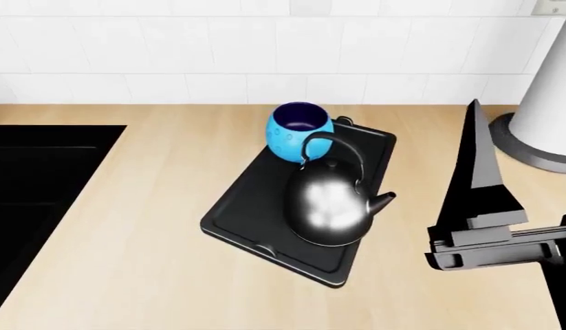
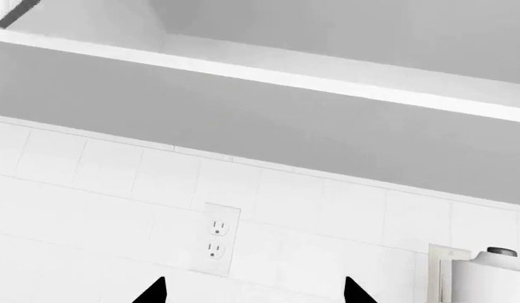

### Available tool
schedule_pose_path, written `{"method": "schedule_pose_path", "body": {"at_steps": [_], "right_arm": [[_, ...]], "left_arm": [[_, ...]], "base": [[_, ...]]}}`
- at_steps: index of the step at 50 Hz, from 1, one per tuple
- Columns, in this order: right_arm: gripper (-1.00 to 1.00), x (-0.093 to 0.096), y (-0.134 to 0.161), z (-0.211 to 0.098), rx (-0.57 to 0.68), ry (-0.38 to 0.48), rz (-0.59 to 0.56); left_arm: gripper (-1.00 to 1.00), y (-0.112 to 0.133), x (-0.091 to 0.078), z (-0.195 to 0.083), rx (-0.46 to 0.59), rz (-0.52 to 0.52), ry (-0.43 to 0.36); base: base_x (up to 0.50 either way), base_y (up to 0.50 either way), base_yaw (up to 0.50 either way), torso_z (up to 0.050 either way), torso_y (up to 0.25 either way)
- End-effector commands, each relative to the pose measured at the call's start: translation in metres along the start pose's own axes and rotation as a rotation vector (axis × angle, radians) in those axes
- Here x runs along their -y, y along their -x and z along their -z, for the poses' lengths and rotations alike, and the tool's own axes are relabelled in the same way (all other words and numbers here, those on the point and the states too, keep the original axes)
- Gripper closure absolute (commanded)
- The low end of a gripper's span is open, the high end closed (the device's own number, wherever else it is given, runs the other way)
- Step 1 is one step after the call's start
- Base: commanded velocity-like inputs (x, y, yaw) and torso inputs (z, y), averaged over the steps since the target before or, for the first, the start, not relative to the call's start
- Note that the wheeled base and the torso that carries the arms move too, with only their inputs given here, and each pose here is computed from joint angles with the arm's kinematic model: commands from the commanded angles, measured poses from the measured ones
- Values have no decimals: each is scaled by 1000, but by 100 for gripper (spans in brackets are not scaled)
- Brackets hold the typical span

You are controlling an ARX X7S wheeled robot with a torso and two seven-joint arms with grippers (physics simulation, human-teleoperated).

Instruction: Pick the kettle from the counter and place it on the tray. Then pick the mug from the cabinet and place it on the tray. Then close the cabinet doors.

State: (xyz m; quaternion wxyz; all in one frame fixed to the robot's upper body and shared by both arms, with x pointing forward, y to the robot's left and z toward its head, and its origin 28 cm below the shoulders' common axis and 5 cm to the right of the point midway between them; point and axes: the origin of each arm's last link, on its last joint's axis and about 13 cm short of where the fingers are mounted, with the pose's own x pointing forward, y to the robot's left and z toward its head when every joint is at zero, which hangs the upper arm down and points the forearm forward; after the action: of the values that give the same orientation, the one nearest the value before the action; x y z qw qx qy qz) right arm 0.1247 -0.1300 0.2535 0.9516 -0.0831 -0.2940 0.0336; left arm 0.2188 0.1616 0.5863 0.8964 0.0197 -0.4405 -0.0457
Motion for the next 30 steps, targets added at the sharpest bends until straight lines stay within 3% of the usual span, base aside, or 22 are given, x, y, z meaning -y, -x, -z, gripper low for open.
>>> {"method": "schedule_pose_path", "body": {"at_steps": [1, 20, 30], "right_arm": [[-100, 1, 0, 0, -4, 17, -13], [-100, 7, -5, -3, 31, 28, 13], [-100, 7, -5, -3, 28, 33, 13]], "left_arm": [[-100, 13, 59, 64, -261, 427, 112], [-100, 18, 52, 119, -453, 447, -203], [-100, 23, 52, 131, -483, 454, -251]], "base": [[0, 0, 0, 0, 0], [0, 0, 0, 0, 0], [0, 0, 0, 0, 0]]}}
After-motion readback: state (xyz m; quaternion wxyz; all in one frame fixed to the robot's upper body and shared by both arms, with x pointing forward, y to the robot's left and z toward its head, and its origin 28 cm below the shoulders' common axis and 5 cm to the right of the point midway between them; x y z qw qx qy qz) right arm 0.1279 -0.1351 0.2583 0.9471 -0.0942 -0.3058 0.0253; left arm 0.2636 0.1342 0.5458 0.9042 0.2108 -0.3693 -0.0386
